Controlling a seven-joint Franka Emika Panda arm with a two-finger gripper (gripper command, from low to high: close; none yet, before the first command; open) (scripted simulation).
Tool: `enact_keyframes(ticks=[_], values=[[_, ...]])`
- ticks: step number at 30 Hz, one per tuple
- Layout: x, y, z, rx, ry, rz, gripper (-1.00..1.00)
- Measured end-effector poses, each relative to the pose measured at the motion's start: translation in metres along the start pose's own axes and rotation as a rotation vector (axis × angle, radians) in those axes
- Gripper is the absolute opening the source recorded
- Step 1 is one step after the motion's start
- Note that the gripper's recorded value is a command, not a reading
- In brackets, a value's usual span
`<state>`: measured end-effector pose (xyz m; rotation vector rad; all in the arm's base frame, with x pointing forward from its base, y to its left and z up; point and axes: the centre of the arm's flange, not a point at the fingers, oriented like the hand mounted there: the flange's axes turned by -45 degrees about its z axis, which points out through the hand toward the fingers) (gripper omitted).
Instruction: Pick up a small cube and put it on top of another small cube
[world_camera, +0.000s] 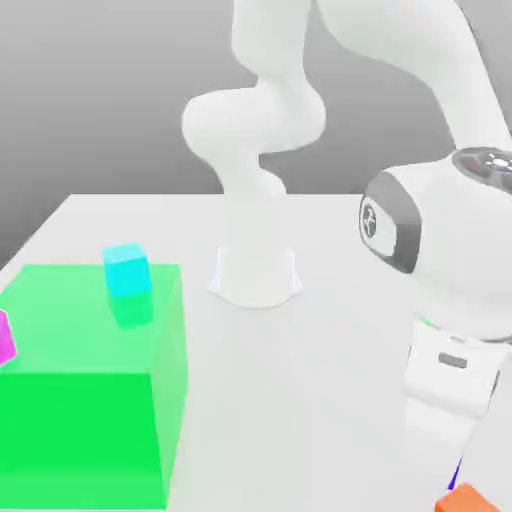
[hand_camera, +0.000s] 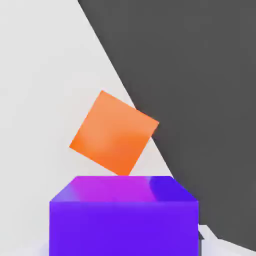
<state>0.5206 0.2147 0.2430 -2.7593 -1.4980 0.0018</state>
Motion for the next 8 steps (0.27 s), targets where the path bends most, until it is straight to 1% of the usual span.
enact_keyframes(ticks=[4,5,8], values=[[0.012,-0.003,0.047,0.000,0.000,0.027,-1.00],[0.012,-0.004,0.057,0.000,0.000,0.028,1.00],[0.012,-0.004,0.057,0.000,0.000,0.028,1.00]])
